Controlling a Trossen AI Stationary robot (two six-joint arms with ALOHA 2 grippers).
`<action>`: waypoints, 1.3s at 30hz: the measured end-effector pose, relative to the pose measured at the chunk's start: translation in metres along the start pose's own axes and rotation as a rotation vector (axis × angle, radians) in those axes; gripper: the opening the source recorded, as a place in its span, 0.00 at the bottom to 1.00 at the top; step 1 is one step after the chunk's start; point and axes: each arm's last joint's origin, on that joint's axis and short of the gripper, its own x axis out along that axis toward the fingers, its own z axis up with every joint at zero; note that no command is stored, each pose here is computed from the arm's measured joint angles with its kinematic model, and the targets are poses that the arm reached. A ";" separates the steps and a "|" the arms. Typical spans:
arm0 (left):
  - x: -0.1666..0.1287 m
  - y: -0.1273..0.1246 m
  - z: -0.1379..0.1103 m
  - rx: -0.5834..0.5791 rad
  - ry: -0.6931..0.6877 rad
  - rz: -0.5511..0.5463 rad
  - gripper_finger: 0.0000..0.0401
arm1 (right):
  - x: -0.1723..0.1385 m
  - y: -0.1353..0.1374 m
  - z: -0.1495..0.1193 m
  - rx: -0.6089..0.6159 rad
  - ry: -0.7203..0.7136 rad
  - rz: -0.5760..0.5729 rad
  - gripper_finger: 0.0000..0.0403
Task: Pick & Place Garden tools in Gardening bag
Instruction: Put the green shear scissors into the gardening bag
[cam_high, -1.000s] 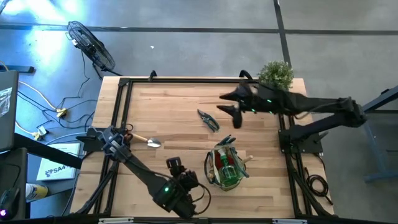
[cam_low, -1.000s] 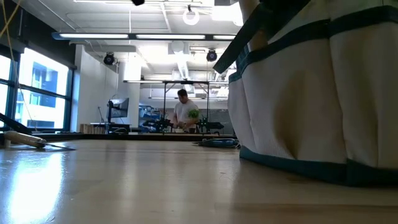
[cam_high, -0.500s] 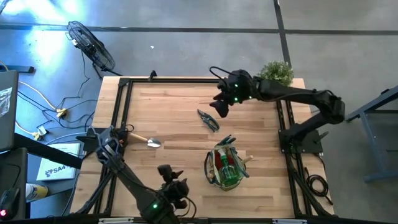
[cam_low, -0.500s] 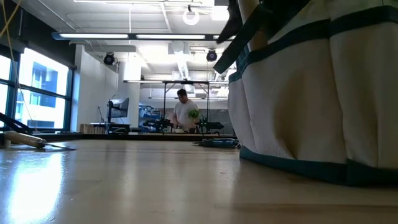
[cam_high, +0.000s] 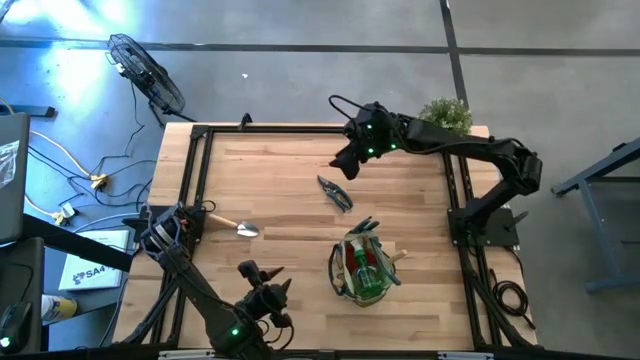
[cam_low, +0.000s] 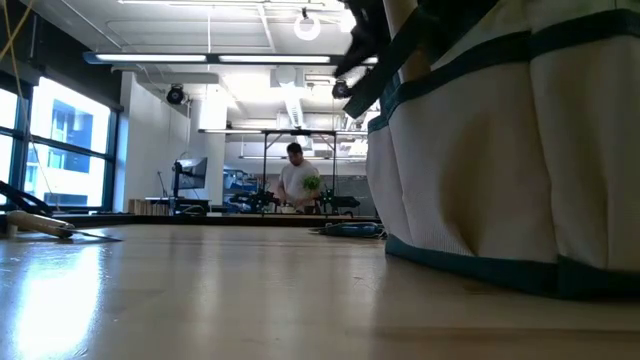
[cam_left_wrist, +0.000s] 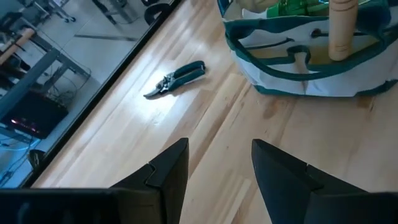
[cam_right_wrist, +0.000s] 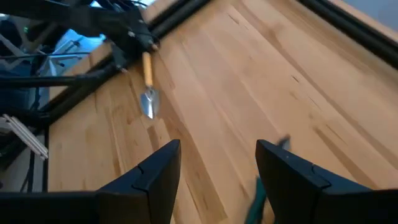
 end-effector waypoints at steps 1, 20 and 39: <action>0.000 0.000 0.000 0.002 0.000 0.001 0.42 | 0.001 0.005 0.004 -0.010 -0.005 0.009 0.49; -0.013 0.009 -0.028 0.001 -0.008 -0.013 0.42 | 0.047 0.004 0.021 0.066 0.413 -0.435 0.49; -0.017 0.016 -0.060 -0.046 -0.047 -0.008 0.42 | 0.090 -0.007 -0.009 0.040 0.593 -0.540 0.49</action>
